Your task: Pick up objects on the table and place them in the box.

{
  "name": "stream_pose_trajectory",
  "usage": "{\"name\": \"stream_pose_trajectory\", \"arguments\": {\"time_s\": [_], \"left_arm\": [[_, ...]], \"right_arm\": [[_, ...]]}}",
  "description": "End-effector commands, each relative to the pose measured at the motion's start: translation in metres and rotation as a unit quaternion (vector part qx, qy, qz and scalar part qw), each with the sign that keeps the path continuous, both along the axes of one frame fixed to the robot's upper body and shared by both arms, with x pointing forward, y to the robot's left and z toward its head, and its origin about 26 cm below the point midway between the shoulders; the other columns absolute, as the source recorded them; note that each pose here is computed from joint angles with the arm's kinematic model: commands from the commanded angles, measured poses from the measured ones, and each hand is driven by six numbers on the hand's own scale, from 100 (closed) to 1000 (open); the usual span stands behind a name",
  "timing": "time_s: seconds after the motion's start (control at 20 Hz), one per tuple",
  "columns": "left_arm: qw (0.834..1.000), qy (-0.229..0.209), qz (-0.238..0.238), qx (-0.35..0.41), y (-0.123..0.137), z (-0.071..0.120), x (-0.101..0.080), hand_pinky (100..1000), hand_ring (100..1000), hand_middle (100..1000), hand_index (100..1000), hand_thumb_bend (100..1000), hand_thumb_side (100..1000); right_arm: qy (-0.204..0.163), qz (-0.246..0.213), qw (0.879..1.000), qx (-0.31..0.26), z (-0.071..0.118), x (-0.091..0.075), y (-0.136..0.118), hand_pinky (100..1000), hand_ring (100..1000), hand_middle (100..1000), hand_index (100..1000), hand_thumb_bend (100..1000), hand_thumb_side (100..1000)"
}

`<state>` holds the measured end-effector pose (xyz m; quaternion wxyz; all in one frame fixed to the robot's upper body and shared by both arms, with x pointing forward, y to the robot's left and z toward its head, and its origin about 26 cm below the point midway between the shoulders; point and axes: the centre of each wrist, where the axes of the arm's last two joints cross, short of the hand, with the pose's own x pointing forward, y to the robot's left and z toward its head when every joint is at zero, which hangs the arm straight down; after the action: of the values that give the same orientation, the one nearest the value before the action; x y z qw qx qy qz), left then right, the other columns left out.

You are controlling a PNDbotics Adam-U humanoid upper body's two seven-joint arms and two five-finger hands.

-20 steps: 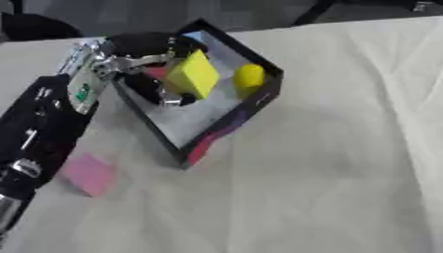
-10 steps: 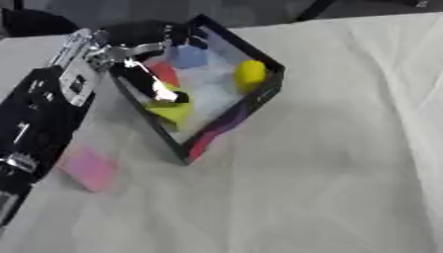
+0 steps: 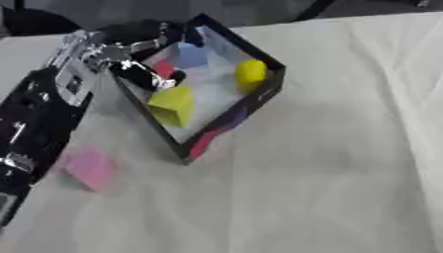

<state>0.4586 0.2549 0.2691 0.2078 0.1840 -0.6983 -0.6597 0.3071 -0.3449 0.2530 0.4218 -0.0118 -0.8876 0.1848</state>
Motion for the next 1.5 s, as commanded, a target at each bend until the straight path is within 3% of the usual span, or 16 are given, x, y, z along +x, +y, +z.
{"name": "stream_pose_trajectory", "arguments": {"time_s": [0.05,0.2,0.35,0.4,0.55,0.7,0.9,1.1,1.5], "left_arm": [[0.998,-0.021,-0.055,-0.006,0.015,0.044,-0.026,906,899,867,915,100,409],[0.994,-0.044,-0.091,-0.037,0.021,0.071,-0.063,856,848,859,896,100,375],[0.991,-0.048,-0.119,-0.048,0.024,0.084,-0.095,858,849,854,896,100,363],[0.99,-0.047,-0.12,-0.049,0.025,0.087,-0.102,870,894,859,891,100,300],[0.99,-0.065,-0.116,-0.038,0.044,0.087,-0.136,870,893,861,894,100,300],[0.993,-0.058,-0.103,-0.019,0.053,0.075,-0.156,877,900,868,904,100,354],[0.997,-0.023,-0.068,0.012,0.07,0.05,-0.166,876,887,806,871,100,416],[0.998,0.017,-0.029,0.06,0.091,0.027,-0.167,870,885,800,869,100,466],[0.988,0.078,0.093,0.093,0.138,-0.006,-0.149,851,857,770,851,100,533]], "right_arm": [[-0.016,-0.008,1.0,-0.01,0.01,-0.005,-0.003,910,603,606,830,100,523],[-0.015,-0.014,1.0,-0.01,0.009,-0.006,-0.006,910,603,606,829,100,523],[-0.015,-0.017,1.0,-0.009,0.009,-0.006,-0.007,910,603,606,829,100,523],[-0.015,-0.018,1.0,-0.009,0.008,-0.006,-0.007,910,604,606,829,100,518],[-0.017,-0.023,1.0,-0.007,0.007,-0.008,-0.009,909,604,607,829,100,523],[-0.019,-0.025,0.999,-0.004,0.007,-0.008,-0.01,909,604,607,829,100,524],[-0.021,-0.026,0.999,-0.002,0.006,-0.009,-0.01,909,604,607,829,100,524],[-0.023,-0.029,0.999,-0.001,0.004,-0.009,-0.011,909,604,607,830,100,525],[-0.025,-0.031,0.999,0.002,0.002,-0.009,-0.012,908,604,607,829,100,525]]}}
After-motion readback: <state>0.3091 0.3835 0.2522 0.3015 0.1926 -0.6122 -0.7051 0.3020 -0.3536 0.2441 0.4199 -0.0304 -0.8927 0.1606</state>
